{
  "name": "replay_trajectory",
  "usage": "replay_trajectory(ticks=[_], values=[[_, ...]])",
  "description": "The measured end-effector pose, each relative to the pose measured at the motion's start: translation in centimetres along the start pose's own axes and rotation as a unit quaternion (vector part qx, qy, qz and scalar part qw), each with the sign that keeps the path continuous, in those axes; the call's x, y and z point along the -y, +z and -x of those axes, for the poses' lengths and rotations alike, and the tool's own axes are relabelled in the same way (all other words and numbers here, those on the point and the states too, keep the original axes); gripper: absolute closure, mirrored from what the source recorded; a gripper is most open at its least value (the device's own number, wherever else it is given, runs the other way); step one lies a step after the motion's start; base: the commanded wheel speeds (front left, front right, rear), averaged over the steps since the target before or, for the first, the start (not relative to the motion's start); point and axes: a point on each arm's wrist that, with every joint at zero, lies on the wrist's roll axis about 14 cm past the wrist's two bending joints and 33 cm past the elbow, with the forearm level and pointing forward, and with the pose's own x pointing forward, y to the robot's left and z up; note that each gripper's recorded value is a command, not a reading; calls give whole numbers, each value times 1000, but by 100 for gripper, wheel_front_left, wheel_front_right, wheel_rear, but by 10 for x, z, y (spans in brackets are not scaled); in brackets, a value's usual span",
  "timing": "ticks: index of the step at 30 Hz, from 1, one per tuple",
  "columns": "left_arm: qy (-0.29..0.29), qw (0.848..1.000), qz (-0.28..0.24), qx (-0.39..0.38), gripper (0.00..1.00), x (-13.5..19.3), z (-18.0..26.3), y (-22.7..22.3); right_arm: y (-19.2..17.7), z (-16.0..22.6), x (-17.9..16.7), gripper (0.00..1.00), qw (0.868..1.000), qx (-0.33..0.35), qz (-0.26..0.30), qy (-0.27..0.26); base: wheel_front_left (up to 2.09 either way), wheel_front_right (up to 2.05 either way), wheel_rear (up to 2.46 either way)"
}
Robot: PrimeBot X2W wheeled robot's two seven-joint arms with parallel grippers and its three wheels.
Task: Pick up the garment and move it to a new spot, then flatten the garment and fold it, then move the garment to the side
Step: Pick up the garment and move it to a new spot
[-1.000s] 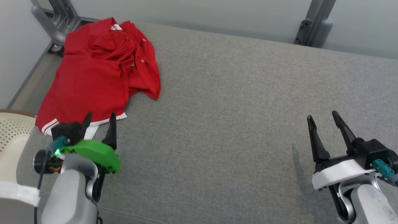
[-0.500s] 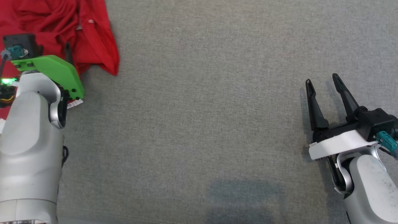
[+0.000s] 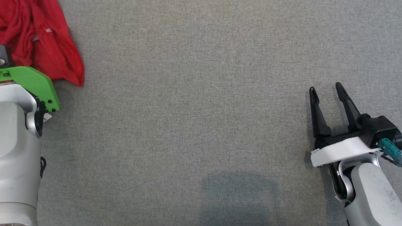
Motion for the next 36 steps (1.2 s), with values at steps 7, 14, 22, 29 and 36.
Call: replay_trajectory(ticks=[7, 14, 22, 29, 36], values=[[-14, 998, -7, 54, 100, -17, 28, 40, 11, 16, -9, 0, 1000, 5, -7, 1, 0, 0, 0], [1, 989, -16, 150, 100, -55, 79, 104, 28, 32, -27, 0, 1000, 21, -19, 11, 0, 0, 0], [-47, 959, -26, 279, 100, -41, 165, 182, 48, 52, -35, 0, 999, 44, -26, 7, 0, 0, 0], [-230, 920, -6, 317, 100, 56, 233, 198, 60, 74, -20, 0, 998, 59, -26, -24, 0, 0, 0], [-419, 854, -9, 308, 100, 158, 298, 184, 70, 99, 6, 0, 994, 74, -24, -71, 0, 0, 0]])
